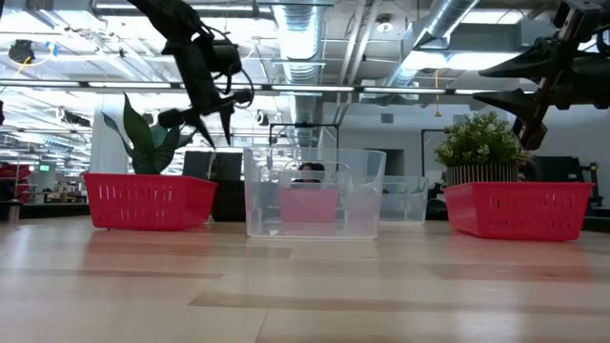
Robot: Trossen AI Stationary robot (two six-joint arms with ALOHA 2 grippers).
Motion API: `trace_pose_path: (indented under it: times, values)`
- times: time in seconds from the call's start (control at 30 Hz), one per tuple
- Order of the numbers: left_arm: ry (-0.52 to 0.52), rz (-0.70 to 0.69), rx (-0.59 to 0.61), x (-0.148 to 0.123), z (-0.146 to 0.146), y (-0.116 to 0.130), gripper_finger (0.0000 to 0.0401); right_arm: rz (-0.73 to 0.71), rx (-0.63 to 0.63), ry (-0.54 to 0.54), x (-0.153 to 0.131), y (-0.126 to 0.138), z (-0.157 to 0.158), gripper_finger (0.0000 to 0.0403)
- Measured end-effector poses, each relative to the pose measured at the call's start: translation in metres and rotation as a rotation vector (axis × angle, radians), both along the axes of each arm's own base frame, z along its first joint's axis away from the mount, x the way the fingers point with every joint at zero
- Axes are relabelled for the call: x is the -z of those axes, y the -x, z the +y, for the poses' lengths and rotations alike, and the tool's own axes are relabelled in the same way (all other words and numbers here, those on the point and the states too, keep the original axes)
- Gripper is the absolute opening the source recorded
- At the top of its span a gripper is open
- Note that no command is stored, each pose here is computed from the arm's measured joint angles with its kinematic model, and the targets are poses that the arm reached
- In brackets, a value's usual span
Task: Stack baskets by color
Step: Stack the black bin on the black bin
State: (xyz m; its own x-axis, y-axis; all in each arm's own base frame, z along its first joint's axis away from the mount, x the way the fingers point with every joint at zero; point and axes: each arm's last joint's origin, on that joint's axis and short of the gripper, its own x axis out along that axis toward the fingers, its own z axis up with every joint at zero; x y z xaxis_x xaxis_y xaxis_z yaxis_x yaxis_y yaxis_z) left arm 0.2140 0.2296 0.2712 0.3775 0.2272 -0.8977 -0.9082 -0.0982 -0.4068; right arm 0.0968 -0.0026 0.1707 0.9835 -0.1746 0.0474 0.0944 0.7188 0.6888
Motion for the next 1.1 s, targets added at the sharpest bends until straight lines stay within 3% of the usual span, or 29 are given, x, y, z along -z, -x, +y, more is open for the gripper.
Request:
trace_pose_path:
  times: [0.17,0.5,0.67,0.9,1.1]
  values:
    - [-0.013,-0.021,0.187,-0.005,-0.009,-0.008,0.0112,0.000,0.000,0.000,0.000,0.000,0.000,0.0169]
    - [0.013,0.130,0.190,0.036,-0.030,-0.011,0.0008,0.001,0.008,0.002,0.000,0.000,0.000,0.0169]
    - [-0.010,0.122,0.181,0.049,-0.030,-0.009,0.0006,0.004,0.031,0.002,0.000,0.000,-0.001,0.0169]
    - [-0.094,0.100,0.152,0.048,-0.024,-0.013,0.0000,0.003,0.033,0.000,0.000,0.000,-0.001,0.0169]
    - [-0.037,0.133,0.186,0.067,-0.019,-0.019,0.0000,0.003,0.033,-0.002,0.000,0.000,-0.001,0.0169]
